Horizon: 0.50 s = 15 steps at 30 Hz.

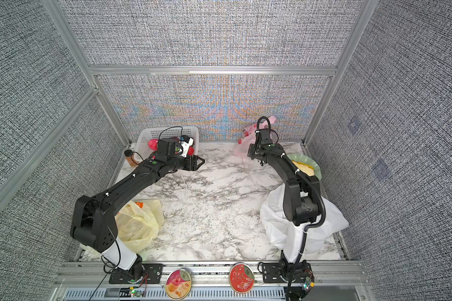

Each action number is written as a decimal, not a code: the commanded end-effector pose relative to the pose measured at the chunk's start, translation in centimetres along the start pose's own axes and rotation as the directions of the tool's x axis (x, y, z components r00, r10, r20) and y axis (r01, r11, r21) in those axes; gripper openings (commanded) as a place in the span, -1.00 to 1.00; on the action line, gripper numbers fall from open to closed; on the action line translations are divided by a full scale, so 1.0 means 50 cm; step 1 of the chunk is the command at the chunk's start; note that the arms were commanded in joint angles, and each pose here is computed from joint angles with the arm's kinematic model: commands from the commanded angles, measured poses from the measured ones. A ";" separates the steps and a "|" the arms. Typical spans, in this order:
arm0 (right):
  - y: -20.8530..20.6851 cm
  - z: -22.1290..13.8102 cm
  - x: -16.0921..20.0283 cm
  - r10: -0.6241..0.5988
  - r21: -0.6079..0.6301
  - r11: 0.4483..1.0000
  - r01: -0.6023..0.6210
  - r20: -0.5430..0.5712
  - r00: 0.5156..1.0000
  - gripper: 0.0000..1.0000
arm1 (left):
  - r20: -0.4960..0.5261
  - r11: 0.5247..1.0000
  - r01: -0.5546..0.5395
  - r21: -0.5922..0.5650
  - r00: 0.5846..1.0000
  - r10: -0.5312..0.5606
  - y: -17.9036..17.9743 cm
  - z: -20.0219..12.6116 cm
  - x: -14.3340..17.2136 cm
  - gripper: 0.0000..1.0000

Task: Untie the knot of a plastic bag & take out the apple
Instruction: Move the plastic bag to the center of the board.

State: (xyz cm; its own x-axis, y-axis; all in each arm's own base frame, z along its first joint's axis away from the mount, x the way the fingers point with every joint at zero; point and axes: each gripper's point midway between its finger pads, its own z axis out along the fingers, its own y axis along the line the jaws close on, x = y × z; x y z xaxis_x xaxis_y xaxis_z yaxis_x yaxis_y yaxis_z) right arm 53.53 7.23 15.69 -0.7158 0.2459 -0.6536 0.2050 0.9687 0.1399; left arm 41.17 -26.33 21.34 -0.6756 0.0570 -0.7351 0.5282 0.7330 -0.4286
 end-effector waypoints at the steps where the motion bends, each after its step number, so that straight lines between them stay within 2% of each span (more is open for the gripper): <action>1: 0.018 0.055 -0.042 0.064 -0.097 0.993 -0.064 -0.005 0.998 0.74 | 0.046 0.998 -0.038 0.053 0.998 0.035 -0.014 0.015 -0.018 0.40; 8: 0.064 0.169 -0.091 0.097 -0.193 0.976 -0.096 -0.003 0.995 0.78 | 0.036 0.999 -0.037 0.039 0.999 0.035 0.008 0.047 -0.005 0.40; 10: 0.077 0.197 -0.085 0.111 -0.217 0.970 -0.112 -0.017 0.994 0.71 | 0.034 0.999 -0.035 0.027 0.999 0.034 0.015 0.052 -0.002 0.39; 11: 0.085 0.209 -0.076 0.115 -0.237 0.964 -0.119 -0.034 0.993 0.54 | 0.031 0.999 -0.037 0.020 0.999 0.037 0.019 0.054 0.001 0.39; 15: 0.122 0.210 -0.024 0.086 -0.297 0.948 -0.111 -0.093 0.992 -0.60 | -0.013 0.999 -0.032 -0.022 0.999 0.032 0.037 0.056 0.021 0.39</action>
State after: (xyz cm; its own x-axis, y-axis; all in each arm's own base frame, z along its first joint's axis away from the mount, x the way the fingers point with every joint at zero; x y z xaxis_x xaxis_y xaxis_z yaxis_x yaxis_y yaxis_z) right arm 63.36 10.60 9.19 -0.7361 0.3336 -0.5889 0.1186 0.9202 0.3731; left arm 42.67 -27.22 18.53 -0.6723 0.0690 -0.7370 0.5383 0.7290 -0.4228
